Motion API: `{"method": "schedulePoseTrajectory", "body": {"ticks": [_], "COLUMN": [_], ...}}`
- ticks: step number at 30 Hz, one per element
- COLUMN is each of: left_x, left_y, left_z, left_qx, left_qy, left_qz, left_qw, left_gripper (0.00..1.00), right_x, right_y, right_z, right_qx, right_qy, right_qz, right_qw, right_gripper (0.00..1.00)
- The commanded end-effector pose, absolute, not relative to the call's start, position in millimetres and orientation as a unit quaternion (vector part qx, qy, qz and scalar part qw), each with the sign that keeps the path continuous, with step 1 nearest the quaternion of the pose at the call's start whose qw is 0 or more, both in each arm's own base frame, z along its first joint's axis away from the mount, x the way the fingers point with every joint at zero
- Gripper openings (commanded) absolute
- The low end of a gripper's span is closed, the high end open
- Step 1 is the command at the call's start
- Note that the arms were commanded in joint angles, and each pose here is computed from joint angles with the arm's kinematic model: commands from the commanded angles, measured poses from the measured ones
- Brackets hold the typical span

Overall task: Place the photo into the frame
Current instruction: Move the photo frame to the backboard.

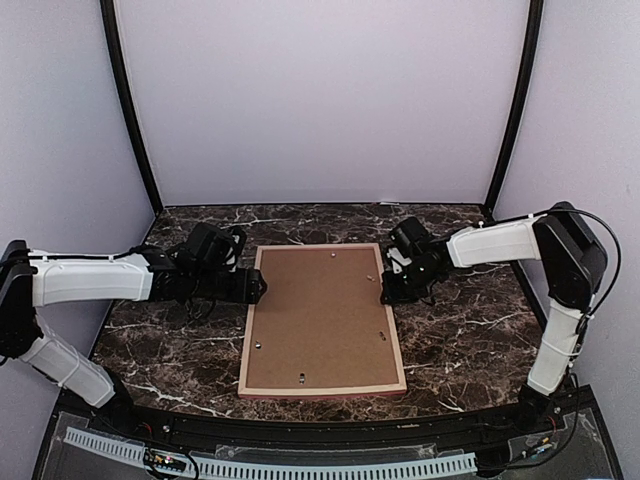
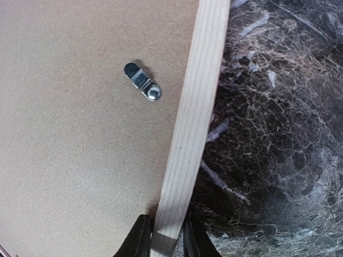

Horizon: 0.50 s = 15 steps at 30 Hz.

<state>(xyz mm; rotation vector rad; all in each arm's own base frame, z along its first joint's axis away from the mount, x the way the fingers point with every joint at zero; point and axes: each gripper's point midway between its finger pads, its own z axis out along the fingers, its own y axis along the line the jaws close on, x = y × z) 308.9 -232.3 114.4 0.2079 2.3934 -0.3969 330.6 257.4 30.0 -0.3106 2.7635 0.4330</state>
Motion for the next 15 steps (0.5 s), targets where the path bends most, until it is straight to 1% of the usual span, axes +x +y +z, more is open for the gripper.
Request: {"method": "schedulePoseTrajectory", "body": {"ticks": [1,9,12,15], "left_x": [315,327,333,334], "left_y": [-222,-211,-214,-218], "left_z": [108,96,95,80], "left_qx": [0.087,0.106,0.124,0.145], "left_qy": [0.930,0.941,0.943,0.949], "left_qz": [-0.121,-0.068,-0.061,-0.051], "left_qw": [0.337,0.314,0.303,0.275], "left_gripper": [0.78,0.78,0.79,0.79], "right_x": [331,320,314,308], "right_y": [251,239,234,230], "right_z": [23,20,19,18], "right_qx": [-0.104,-0.092,-0.088,-0.080], "right_qy": [0.970,0.972,0.972,0.972], "right_qz": [0.144,0.137,0.135,0.138], "right_qw": [0.166,0.169,0.171,0.172], "right_gripper": [0.20,0.11,0.10,0.09]}}
